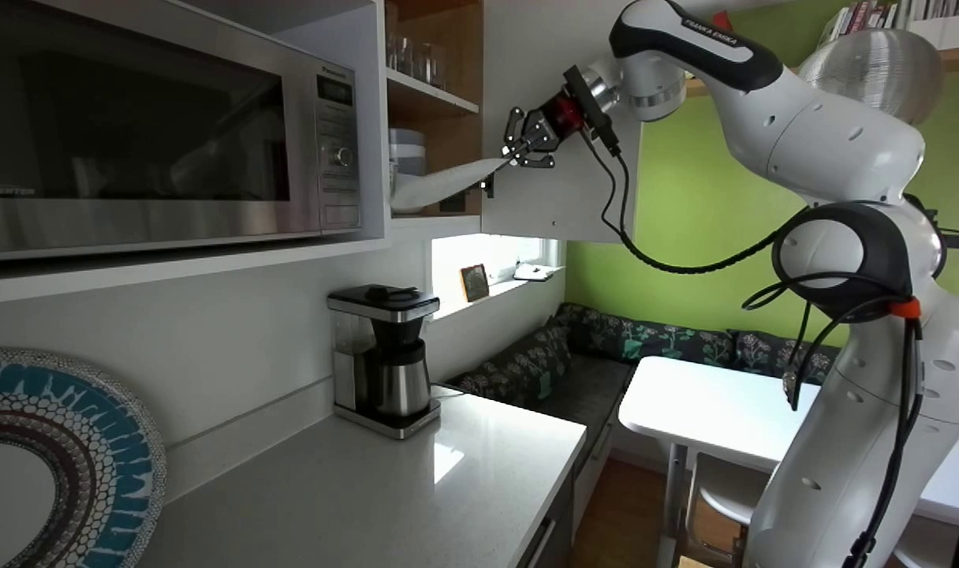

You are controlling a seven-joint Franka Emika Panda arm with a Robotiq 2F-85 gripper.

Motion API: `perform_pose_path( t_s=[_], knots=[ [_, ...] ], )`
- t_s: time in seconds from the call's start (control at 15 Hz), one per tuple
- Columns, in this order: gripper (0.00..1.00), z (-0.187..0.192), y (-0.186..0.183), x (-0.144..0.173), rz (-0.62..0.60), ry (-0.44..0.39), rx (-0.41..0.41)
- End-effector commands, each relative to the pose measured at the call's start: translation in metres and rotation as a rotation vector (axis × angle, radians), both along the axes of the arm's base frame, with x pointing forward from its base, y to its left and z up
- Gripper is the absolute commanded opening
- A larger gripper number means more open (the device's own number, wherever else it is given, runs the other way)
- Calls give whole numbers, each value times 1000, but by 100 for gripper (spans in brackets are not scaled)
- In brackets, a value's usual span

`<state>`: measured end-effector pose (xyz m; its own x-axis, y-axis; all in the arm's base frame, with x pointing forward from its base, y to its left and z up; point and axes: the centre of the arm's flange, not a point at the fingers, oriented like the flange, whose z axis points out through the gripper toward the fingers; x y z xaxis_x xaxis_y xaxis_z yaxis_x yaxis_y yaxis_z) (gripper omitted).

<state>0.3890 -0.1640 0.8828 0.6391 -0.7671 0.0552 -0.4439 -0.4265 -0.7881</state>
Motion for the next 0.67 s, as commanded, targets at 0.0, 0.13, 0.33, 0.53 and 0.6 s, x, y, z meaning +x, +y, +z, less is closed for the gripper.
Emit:
perform_pose_path(
  t_s=[0.0,0.13,0.33,0.53,0.6],
  knots=[
    [0,-7,-4,-25,44,68,-66],
    [0,-9,-8,-34,61,95,-98],
    [0,-26,-7,-37,125,118,-112],
    [0,-46,3,-31,190,133,-134],
    [0,-53,6,-27,209,136,-146]
  ],
)
